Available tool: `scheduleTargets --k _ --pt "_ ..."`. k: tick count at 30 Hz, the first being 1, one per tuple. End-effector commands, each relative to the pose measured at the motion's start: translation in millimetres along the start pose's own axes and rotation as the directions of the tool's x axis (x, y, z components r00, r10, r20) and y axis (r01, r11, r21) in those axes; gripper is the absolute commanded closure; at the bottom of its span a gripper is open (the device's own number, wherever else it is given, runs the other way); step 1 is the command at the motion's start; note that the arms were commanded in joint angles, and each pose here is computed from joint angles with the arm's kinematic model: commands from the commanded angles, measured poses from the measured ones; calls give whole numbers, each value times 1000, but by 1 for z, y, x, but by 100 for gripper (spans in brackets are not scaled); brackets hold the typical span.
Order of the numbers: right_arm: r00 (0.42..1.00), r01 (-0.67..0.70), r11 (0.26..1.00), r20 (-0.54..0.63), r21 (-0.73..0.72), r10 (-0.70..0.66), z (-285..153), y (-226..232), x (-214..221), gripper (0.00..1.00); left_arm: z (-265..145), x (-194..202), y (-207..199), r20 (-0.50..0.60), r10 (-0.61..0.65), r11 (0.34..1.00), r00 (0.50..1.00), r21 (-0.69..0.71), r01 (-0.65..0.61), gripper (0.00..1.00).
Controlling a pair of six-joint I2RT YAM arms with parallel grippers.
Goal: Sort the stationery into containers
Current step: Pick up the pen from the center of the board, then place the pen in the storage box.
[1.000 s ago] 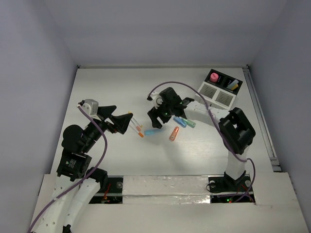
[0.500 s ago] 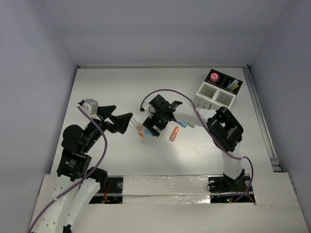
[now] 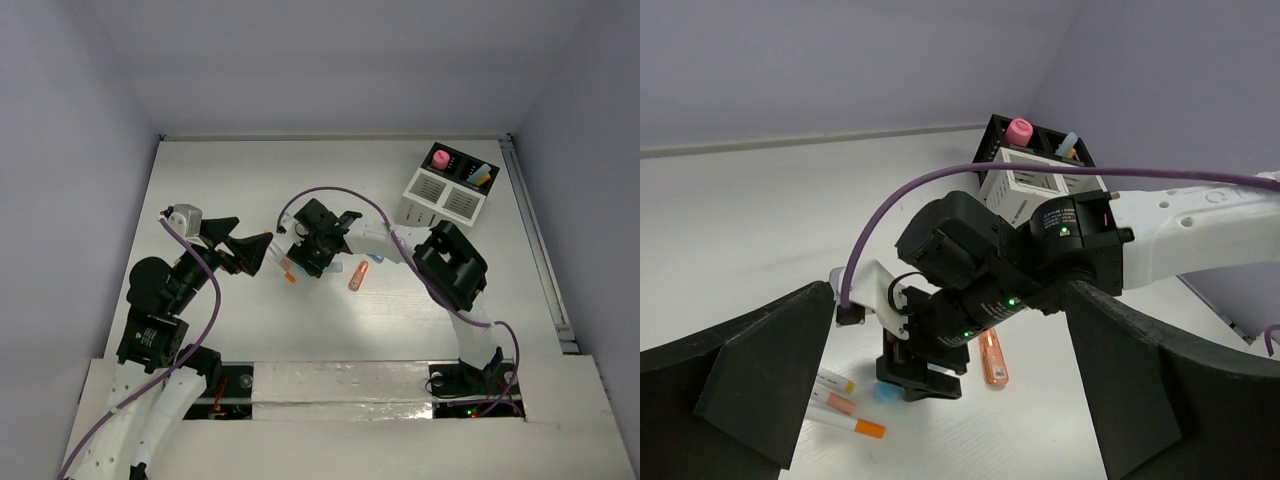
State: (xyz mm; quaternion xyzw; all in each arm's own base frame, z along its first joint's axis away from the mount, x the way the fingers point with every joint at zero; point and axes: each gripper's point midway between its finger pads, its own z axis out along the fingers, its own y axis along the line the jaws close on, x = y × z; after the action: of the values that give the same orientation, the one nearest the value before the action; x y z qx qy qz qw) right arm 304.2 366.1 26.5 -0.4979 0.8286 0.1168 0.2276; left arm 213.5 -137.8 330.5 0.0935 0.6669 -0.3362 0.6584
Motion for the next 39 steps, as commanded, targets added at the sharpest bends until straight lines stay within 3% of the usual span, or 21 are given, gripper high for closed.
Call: scheduleTargets --k 1,3,10,15,18,19,22,23,26,27,28,30,31,33,35,37,39 --pt "1000 26 998 8 65 -27 4 -9 -2 37 1 -9 -3 32 14 1000 999 16 -14 1" --pt "1000 29 995 -4 98 -29 4 -15 0 41 1 -10 -4 33 13 1000 999 18 -13 1" --pt "999 10 993 29 114 -13 1 -17 -7 67 1 -9 -4 31 12 1000 999 19 -13 1" --pt "981 -68 985 192 159 36 -25 -35 -41 74 1 -9 -4 32 13 1000 999 21 -13 1" --pt "925 -188 959 367 213 99 -65 -70 -69 74 1 -9 -4 30 14 1000 999 21 -15 1" --pt "883 -252 943 451 217 132 -93 -81 -82 74 1 -10 -4 33 13 1000 999 22 -14 1" --pt "755 -462 842 622 279 209 -147 -144 -82 74 0 -9 -5 34 15 1000 999 24 -16 1" --pt "650 -550 785 736 287 187 -195 -167 -94 74 0 -10 -5 34 14 1000 999 24 -15 1" --pt "475 -760 583 857 287 197 -257 -237 -49 75 -1 -10 -6 36 16 999 999 27 -17 1" --pt "350 -848 471 924 244 152 -301 -268 -30 75 -1 -11 -6 39 16 999 999 28 -17 1" --pt "333 -866 437 931 241 147 -311 -277 -16 75 -1 -11 -6 39 17 999 999 28 -18 1" --pt "227 -942 266 972 205 54 -355 -314 23 76 -2 -12 -7 43 18 999 999 29 -20 1" --pt "195 -954 238 980 182 31 -366 -323 32 76 -2 -13 -7 44 19 999 999 30 -20 1" --pt "175 -973 157 985 172 6 -374 -344 54 75 -2 -11 -6 41 17 1000 999 25 -19 1" --pt "196 -978 57 979 199 -53 -394 -365 78 75 -2 -12 -8 42 17 999 999 34 -18 1" --pt "259 -966 0 964 260 -50 -390 -381 94 75 -2 -12 -8 43 19 999 999 34 -20 1" --pt "281 -960 -38 958 279 -51 -394 -393 108 75 -2 -11 -8 40 18 999 999 33 -20 1"
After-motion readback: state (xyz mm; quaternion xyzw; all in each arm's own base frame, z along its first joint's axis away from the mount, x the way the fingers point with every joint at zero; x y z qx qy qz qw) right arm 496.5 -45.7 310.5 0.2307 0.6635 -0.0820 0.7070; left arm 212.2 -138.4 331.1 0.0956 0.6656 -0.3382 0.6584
